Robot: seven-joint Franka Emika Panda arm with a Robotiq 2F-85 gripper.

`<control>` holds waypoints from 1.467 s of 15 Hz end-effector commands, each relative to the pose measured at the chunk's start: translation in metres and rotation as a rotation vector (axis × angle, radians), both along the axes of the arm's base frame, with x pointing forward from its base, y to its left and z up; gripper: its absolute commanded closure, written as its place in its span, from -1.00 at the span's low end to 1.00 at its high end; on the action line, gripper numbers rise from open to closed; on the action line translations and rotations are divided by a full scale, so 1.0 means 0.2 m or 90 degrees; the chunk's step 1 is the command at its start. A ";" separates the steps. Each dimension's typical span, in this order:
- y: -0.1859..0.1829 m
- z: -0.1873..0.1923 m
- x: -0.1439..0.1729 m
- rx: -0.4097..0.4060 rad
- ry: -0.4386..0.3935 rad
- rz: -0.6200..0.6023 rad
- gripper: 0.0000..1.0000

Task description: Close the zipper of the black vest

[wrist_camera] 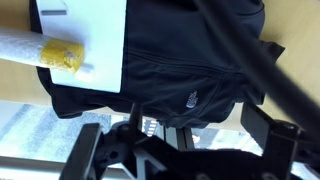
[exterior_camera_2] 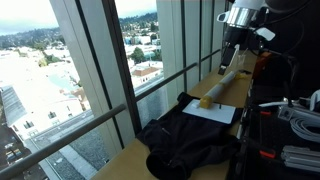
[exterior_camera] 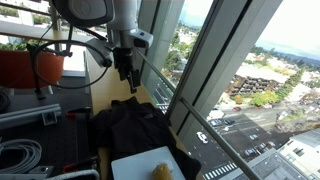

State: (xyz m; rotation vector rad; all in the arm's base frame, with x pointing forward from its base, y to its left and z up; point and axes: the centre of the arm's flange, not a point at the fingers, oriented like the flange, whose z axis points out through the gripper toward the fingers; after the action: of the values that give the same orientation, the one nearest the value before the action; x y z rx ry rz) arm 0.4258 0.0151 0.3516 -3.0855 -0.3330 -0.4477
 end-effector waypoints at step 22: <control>-0.04 0.01 -0.08 0.001 -0.001 -0.005 -1.00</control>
State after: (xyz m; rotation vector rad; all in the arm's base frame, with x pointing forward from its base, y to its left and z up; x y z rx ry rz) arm 0.4095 0.0071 0.3544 -3.0855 -0.3196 -0.4517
